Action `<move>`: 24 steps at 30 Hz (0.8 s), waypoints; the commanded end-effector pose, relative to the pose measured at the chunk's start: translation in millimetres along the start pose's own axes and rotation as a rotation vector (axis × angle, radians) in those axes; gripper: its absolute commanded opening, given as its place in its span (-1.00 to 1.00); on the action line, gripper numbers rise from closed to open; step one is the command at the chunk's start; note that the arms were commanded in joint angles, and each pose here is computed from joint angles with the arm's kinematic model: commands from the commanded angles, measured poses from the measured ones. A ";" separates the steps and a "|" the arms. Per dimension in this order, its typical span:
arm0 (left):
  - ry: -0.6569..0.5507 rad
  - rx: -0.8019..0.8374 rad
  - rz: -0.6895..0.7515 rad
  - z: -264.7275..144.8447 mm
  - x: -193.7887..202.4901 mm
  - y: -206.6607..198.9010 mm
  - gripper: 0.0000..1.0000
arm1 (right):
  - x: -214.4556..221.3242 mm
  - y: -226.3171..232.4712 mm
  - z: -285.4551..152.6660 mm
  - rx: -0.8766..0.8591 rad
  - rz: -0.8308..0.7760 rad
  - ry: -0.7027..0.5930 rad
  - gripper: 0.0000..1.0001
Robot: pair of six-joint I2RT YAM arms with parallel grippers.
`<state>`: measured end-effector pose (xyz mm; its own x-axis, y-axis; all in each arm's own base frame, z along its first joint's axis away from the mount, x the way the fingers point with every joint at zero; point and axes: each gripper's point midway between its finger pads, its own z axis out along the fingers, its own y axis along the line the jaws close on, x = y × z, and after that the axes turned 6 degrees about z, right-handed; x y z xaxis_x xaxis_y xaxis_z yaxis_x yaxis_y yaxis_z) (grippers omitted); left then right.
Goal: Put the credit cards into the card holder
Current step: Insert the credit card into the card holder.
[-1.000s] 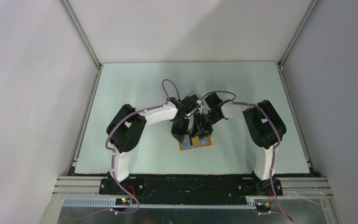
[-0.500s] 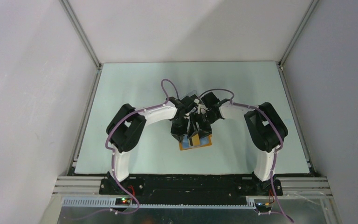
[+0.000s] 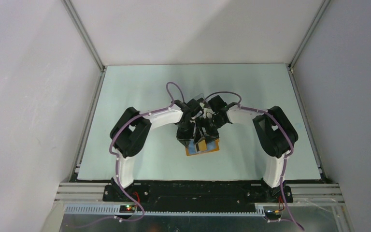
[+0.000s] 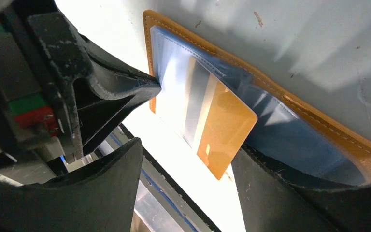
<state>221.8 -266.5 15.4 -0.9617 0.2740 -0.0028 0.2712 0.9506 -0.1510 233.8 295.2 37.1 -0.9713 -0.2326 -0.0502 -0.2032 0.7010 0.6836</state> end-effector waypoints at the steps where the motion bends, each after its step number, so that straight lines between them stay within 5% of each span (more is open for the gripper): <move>1: -0.037 -0.057 -0.007 8.1 -10.5 18.6 -0.83 | 5.1 -33.7 0.6 0.176 -0.019 -0.014 0.45; 13: -0.038 -0.061 -0.018 7.2 -10.2 23.6 -0.83 | 4.0 -58.2 -18.1 0.367 -0.016 -0.061 0.60; 24: -0.033 -0.060 -0.019 8.2 -10.1 23.6 -0.84 | 9.9 -39.4 10.9 0.185 -0.020 0.015 0.44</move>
<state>225.2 -264.4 15.2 -0.9655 0.2605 -0.0022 0.2575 0.9531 -0.1588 238.7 282.6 36.4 -0.9698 -0.2193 -0.1071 -0.2406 0.7847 0.5713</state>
